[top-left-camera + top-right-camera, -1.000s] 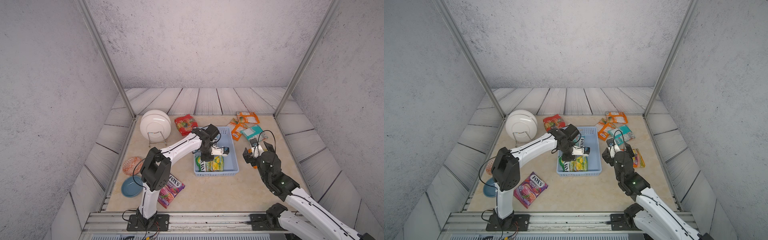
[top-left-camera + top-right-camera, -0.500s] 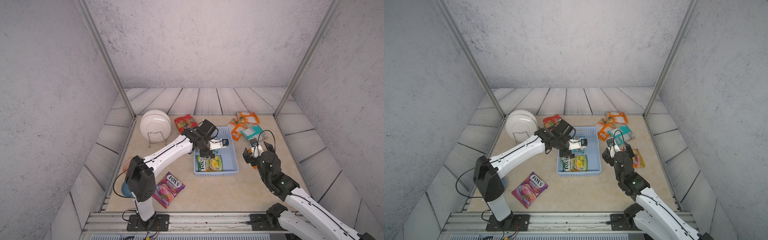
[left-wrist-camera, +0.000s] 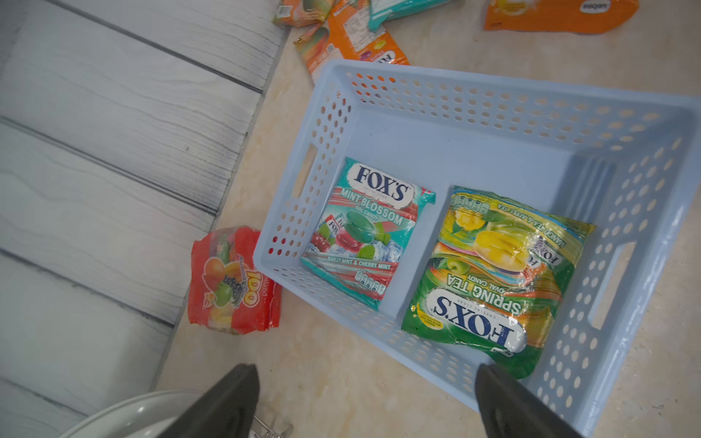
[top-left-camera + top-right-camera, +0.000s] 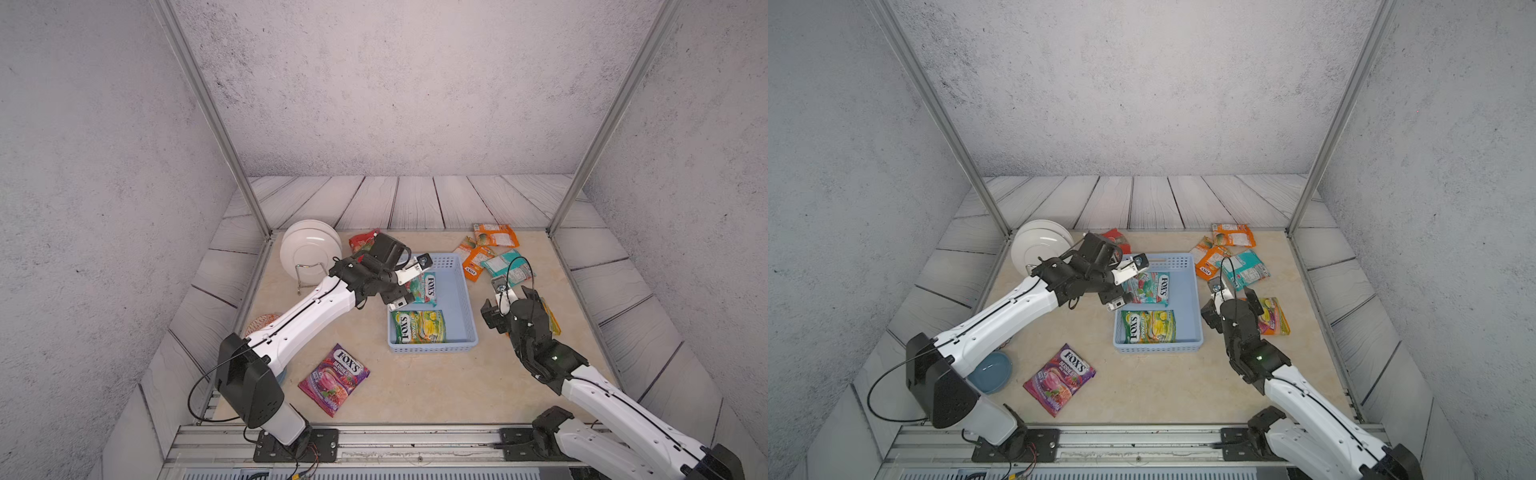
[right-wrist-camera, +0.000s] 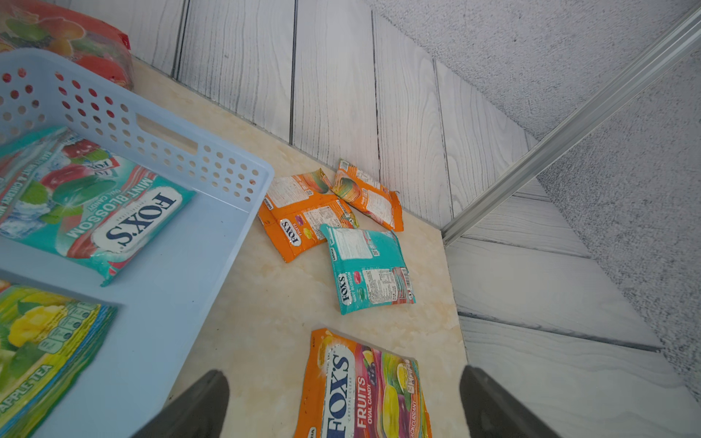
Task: Put the candies in the basket
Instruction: Place the candy in the basket, then pick up the candy at the center of the board.
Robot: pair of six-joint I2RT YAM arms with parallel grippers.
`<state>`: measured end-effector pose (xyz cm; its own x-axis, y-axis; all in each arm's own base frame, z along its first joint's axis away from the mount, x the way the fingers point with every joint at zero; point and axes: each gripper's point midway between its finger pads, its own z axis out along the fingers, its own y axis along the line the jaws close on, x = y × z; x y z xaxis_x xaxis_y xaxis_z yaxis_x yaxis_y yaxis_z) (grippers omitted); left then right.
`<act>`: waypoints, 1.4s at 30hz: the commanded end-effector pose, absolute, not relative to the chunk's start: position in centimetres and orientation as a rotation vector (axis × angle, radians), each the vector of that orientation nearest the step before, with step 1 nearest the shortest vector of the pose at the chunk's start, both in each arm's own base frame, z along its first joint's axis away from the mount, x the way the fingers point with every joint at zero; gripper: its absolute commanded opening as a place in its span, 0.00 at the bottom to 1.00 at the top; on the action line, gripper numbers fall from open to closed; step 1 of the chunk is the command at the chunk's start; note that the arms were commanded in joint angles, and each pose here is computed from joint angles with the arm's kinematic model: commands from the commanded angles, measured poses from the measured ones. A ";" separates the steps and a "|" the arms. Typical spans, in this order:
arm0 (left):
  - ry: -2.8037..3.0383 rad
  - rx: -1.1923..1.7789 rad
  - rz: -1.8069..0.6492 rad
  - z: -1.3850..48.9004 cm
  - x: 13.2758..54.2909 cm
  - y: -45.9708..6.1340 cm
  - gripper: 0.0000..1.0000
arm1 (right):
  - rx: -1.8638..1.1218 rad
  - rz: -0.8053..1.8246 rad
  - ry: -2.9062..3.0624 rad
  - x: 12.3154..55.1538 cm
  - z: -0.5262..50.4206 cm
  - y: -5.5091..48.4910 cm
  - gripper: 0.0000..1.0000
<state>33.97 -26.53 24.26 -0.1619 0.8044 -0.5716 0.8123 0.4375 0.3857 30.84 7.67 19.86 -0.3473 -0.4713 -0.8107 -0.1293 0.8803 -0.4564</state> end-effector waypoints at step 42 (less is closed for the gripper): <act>2.071 0.704 -0.301 28.4 35.3 -13.7 0.99 | 0.089 -0.560 2.792 36.3 8.4 1.2 0.78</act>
